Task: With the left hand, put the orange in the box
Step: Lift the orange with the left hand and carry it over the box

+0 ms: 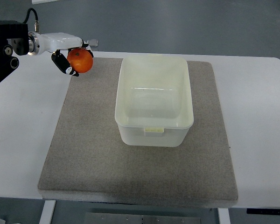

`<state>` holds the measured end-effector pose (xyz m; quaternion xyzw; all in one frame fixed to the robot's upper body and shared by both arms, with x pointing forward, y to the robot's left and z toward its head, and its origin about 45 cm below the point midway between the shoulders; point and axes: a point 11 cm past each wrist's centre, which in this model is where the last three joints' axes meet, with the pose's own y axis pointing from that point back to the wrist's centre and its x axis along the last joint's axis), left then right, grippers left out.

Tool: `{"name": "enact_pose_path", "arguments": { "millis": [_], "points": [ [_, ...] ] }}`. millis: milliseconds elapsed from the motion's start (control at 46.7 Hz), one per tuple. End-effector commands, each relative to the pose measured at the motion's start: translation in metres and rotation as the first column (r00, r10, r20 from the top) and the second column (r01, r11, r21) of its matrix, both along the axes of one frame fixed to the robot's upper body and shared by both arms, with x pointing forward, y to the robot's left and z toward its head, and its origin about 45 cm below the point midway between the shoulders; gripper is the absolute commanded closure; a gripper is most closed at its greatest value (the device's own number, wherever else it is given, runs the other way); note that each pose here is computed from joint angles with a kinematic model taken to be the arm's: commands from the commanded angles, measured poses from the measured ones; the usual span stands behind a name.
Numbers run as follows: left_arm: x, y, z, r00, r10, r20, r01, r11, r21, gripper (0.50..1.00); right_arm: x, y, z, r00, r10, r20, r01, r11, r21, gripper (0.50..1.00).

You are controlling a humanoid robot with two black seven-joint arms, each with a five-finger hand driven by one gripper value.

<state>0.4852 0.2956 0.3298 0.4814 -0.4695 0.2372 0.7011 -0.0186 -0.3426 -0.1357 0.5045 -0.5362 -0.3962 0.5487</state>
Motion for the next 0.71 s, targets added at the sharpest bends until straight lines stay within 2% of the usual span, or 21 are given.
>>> {"name": "enact_pose_path", "arguments": {
  "millis": [0, 171, 428, 557, 685],
  "points": [
    [-0.004, -0.015, 0.020, 0.998, -0.062, 0.015, 0.062, 0.998, -0.003, 1.000, 0.000, 0.000, 0.000, 1.000, 0.000, 0.000, 0.000, 1.000, 0.000, 0.568],
    [-0.023, -0.063, 0.060, 0.973, -0.229, 0.033, 0.230, 0.972, -0.052, 1.000, 0.000, 0.000, 0.000, 1.000, 0.000, 0.000, 0.000, 1.000, 0.000, 0.568],
    [-0.055, -0.133, 0.089, 0.899, -0.433, 0.071, 0.437, 0.898, -0.051, 1.000, 0.000, 0.000, 0.000, 1.000, 0.000, 0.000, 0.000, 1.000, 0.000, 0.568],
    [-0.061, -0.174, 0.074, 0.865, -0.499, 0.052, 0.501, 0.864, -0.047, 1.000, 0.000, 0.000, 0.000, 1.000, 0.000, 0.000, 0.000, 1.000, 0.000, 0.568],
    [-0.062, -0.194, 0.051, 0.848, -0.529, 0.029, 0.528, 0.849, 0.012, 1.000, 0.000, 0.000, 0.000, 1.000, 0.000, 0.000, 0.000, 1.000, 0.000, 0.570]
  ]
}}
